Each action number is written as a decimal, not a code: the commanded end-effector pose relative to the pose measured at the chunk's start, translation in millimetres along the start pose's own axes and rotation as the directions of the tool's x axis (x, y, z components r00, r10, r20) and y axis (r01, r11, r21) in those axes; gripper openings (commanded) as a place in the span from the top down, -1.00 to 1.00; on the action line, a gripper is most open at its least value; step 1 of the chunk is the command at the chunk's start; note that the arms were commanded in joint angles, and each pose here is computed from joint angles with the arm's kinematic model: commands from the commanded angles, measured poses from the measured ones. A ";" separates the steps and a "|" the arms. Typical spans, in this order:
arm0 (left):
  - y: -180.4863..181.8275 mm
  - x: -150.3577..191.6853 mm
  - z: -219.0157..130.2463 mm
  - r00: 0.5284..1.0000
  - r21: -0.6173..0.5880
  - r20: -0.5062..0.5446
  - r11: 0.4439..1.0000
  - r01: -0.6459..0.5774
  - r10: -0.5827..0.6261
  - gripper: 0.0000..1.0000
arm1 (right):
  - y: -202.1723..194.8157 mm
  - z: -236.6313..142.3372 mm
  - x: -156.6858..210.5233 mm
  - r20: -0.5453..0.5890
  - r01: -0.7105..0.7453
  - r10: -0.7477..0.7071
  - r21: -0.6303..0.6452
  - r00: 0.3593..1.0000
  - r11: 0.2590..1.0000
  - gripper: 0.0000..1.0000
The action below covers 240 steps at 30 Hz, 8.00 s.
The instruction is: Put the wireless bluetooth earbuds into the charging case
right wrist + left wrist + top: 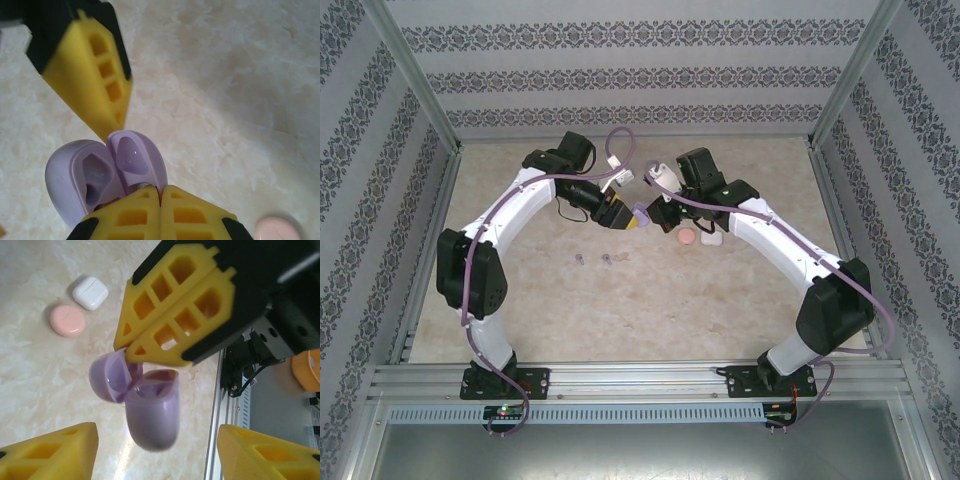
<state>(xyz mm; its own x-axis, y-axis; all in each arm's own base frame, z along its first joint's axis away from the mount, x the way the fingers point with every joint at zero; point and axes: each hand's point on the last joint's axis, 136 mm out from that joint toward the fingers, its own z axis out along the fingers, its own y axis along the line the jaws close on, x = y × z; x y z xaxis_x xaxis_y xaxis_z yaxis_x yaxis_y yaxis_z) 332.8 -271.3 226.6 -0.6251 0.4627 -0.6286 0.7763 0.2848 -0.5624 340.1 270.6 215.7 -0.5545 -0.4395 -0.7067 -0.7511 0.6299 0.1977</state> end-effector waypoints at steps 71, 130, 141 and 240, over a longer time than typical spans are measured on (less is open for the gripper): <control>36.0 -36.7 -240.6 0.609 -0.709 0.681 0.572 0.413 0.406 1.00 | 65.3 143.5 45.0 -0.227 -0.352 0.396 0.210 0.890 0.912 -0.13; 57.1 0.6 -315.8 0.421 -0.581 0.813 0.515 0.630 0.402 1.00 | 80.8 255.3 75.8 -0.388 -0.104 0.302 0.455 0.871 0.884 0.17; 54.1 0.6 -315.6 0.418 -0.580 0.814 0.523 0.624 0.404 1.00 | 78.9 256.0 82.5 -0.391 -0.124 0.329 0.465 0.860 0.877 0.30; -62.1 -93.0 -35.7 0.341 -0.684 0.536 0.634 -0.361 0.773 1.00 | 55.9 -103.8 -103.6 0.545 -0.273 0.184 0.087 0.818 0.958 0.55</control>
<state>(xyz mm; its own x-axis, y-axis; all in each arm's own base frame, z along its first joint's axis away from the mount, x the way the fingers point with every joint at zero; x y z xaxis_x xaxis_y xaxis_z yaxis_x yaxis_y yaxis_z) 354.5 -294.9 315.8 0.2897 -0.0169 -0.9570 0.7612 0.6101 0.2197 318.5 281.6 363.8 -0.4250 0.0931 -0.9004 -0.5183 0.7904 0.3264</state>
